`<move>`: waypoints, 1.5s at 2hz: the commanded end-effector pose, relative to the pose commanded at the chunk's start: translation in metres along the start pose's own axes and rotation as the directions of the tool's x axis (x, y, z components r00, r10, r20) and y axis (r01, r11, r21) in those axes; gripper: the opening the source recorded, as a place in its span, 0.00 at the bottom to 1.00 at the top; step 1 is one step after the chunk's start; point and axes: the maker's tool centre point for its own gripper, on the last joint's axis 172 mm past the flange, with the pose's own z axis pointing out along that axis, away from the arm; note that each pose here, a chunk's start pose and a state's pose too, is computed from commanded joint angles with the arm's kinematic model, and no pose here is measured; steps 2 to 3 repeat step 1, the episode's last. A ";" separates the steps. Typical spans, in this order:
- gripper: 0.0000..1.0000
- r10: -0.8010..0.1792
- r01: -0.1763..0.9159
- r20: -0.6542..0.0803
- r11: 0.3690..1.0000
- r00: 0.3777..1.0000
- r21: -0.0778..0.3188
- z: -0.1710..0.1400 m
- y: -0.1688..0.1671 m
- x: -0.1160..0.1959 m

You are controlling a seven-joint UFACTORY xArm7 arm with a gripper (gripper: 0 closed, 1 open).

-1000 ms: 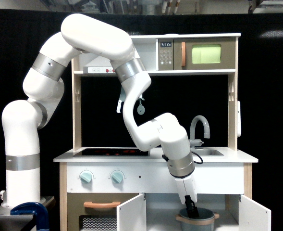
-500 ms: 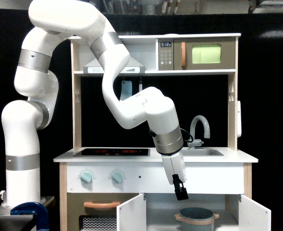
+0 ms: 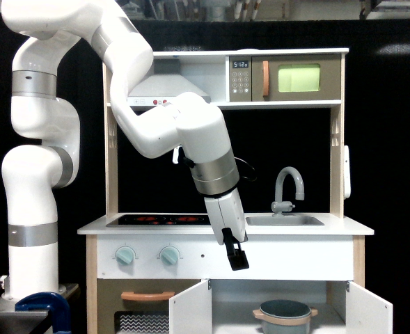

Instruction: Put the bowl inside the kitchen cabinet

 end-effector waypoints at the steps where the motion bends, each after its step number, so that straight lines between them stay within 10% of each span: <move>1: 1.00 0.000 0.000 0.000 1.000 1.000 0.000 -0.008 0.009 -0.002; 3: 1.00 0.000 0.000 0.000 1.000 1.000 0.000 -0.008 0.009 -0.002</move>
